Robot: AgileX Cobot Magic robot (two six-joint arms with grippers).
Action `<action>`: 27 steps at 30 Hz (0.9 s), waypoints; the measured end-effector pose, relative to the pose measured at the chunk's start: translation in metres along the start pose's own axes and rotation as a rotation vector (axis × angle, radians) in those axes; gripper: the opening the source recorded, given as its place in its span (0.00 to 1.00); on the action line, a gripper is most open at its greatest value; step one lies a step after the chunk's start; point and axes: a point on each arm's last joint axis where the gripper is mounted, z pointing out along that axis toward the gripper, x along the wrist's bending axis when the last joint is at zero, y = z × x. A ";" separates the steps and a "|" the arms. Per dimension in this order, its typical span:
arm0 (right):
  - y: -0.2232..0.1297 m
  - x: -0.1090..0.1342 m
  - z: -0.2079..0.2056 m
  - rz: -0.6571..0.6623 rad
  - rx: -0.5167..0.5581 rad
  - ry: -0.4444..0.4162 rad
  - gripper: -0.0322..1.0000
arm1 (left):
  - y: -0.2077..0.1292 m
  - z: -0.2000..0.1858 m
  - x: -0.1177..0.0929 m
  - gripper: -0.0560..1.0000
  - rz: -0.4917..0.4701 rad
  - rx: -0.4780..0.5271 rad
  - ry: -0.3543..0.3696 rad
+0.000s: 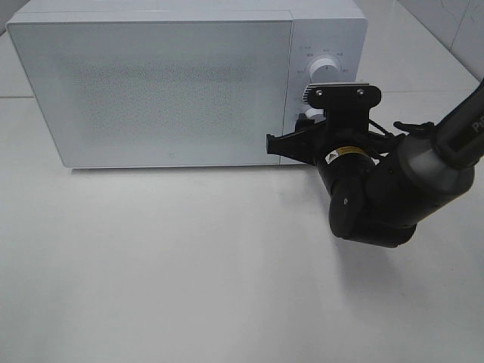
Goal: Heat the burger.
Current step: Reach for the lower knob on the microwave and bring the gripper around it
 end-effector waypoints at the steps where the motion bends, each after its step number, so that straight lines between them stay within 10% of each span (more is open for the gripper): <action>1: 0.000 0.000 0.000 0.000 0.000 0.000 0.46 | 0.000 0.000 0.000 0.99 0.000 0.000 0.000; 17: 0.000 0.001 0.000 0.012 -0.003 0.008 0.45 | 0.000 0.000 0.000 0.99 0.000 0.000 0.000; 27: 0.000 0.002 0.000 0.262 -0.001 0.041 0.45 | 0.000 0.000 0.000 0.99 0.000 0.000 0.000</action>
